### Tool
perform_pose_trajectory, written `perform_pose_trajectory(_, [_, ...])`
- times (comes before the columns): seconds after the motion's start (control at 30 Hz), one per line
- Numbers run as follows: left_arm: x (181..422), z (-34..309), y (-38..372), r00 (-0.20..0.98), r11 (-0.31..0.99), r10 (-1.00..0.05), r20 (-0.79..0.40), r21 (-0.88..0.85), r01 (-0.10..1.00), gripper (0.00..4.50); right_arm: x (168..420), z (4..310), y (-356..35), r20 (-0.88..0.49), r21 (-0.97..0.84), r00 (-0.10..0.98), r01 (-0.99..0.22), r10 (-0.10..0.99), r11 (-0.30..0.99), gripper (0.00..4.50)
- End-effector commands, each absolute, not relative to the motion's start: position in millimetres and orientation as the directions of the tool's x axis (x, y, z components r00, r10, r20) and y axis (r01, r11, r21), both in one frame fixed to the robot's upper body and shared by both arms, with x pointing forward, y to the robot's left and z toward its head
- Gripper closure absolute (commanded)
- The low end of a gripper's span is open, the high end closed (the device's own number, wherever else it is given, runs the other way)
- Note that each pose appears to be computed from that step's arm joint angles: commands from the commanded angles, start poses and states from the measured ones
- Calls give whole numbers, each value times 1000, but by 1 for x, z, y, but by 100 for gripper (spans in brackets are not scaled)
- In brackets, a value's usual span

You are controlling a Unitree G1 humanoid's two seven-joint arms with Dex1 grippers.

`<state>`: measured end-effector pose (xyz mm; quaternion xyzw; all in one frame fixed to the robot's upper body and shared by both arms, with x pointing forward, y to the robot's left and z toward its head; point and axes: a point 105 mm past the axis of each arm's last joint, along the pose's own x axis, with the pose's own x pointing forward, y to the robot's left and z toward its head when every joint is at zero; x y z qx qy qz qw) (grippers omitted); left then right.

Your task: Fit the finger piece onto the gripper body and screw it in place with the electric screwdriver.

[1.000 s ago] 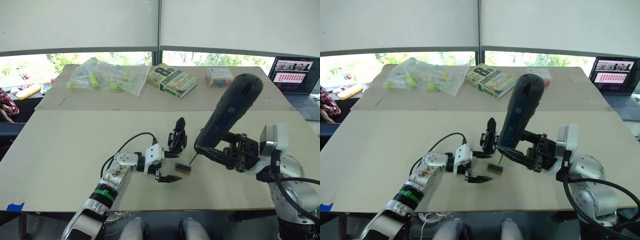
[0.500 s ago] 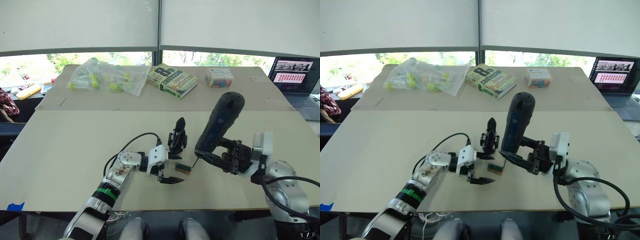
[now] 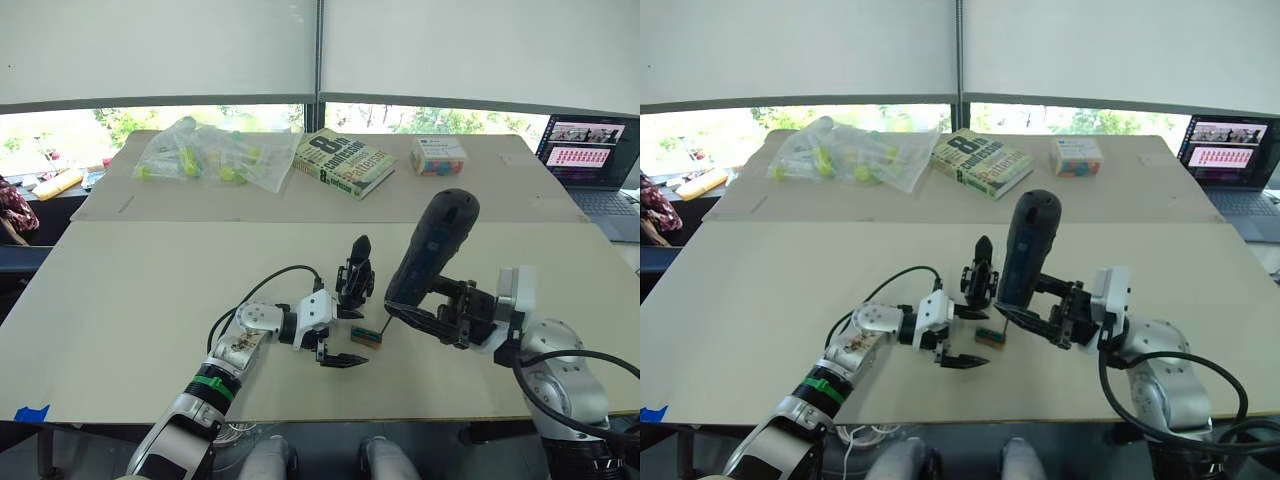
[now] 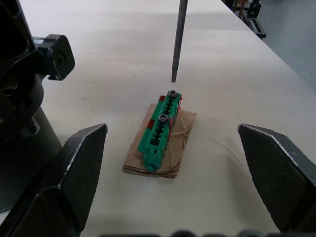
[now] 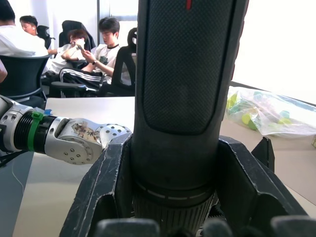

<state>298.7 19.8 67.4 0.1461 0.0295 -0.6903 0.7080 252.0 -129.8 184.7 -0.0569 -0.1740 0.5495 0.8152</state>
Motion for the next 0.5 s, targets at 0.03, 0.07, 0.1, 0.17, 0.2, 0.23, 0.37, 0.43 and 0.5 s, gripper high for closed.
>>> perform_pose_trajectory(0.03, [296,60,17,41,1,-964,-264,150,989,0,250,204,-129,271,-356,320,-843,908,403,255])
perform_pose_trajectory(0.07, [297,61,17,41,1,-965,-259,155,988,0,250,204,-129,271,-355,321,-843,908,404,255])
perform_pose_trajectory(0.1, [296,63,16,34,-10,-965,-260,169,986,0,251,204,-129,270,-355,321,-843,908,403,255])
perform_pose_trajectory(0.17, [295,64,14,25,-24,-965,-262,183,983,0,251,204,-128,266,-353,320,-845,909,401,255])
perform_pose_trajectory(0.2, [295,64,14,23,-26,-965,-262,185,982,0,251,204,-127,265,-353,320,-846,910,400,255])
perform_pose_trajectory(0.23, [295,64,13,24,-24,-966,-259,180,983,0,251,204,-127,264,-352,319,-846,910,399,255])
perform_pose_trajectory(0.37, [293,61,14,18,-26,-964,-264,162,987,0,251,203,-126,259,-350,317,-850,912,395,255])
perform_pose_trajectory(0.43, [293,60,14,20,-23,-963,-267,158,987,0,250,203,-126,256,-346,312,-854,915,388,255])
perform_pose_trajectory(0.5, [293,59,15,25,-17,-963,-268,155,988,0,249,202,-125,247,-342,305,-861,920,377,255])
